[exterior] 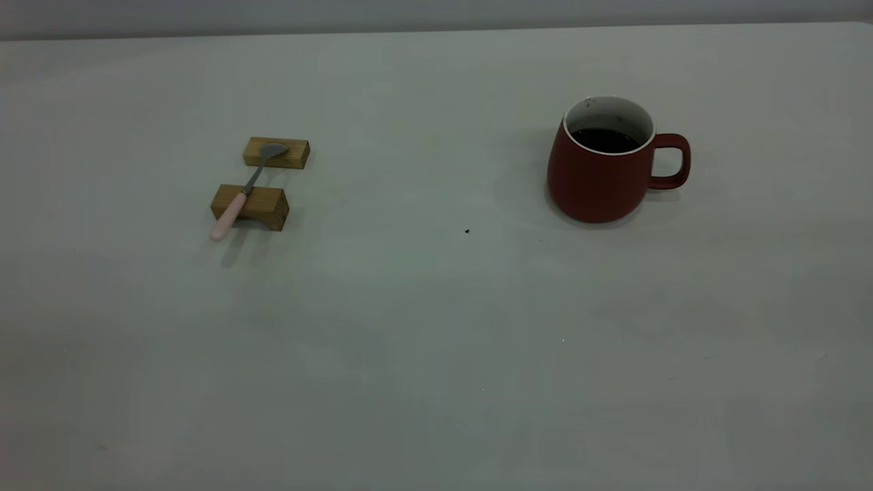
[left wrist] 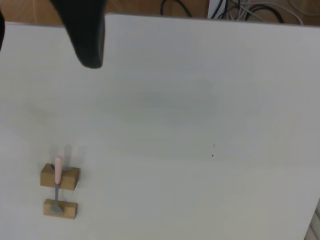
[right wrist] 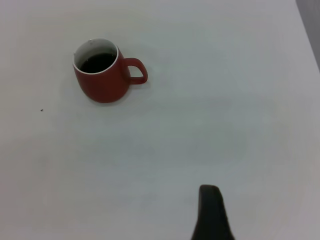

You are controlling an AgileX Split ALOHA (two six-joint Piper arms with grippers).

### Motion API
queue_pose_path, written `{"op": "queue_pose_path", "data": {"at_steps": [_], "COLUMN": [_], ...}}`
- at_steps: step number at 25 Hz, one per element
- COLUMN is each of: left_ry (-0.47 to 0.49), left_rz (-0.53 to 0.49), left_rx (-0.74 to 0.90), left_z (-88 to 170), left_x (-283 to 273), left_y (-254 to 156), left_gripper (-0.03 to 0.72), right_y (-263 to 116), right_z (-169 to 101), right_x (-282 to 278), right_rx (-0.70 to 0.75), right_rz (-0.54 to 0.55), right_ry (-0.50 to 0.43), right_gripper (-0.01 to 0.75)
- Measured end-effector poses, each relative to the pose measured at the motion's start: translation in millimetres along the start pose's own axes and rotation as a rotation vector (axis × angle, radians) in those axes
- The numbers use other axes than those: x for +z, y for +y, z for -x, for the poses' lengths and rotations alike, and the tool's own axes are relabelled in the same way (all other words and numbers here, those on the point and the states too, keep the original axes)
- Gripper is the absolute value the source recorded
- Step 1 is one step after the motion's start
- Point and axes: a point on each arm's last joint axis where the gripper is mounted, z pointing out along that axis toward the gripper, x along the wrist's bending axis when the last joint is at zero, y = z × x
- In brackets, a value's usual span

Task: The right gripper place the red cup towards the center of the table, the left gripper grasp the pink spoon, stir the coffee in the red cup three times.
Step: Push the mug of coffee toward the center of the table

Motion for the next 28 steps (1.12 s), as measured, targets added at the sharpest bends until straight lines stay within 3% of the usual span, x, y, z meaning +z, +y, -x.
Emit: {"op": "queue_pose_path", "data": {"at_steps": [7,13,19,28], "left_ry": [0.000,0.000,0.000,0.000], "left_rz": [0.000,0.000,0.000,0.000], "left_rx": [0.000,-0.001,-0.001,-0.001], "left_z": [0,0,0,0], "left_x": [0,0,0,0], "left_y": [0,0,0,0], "left_gripper": [0.461,0.461,0.461,0.461], "right_y": [1,37,75,110], "right_z": [-7,-13,-19,-35], "right_x": [2,31,106,230], "right_rx": [0.001,-0.088,-0.247,-0.462], "right_rz": [-0.018,-0.158,-0.304,-0.350], "right_ry": [0.069,0.097,0.133,0.303], "right_gripper": [0.587,0.620,0.628,0.592]}}
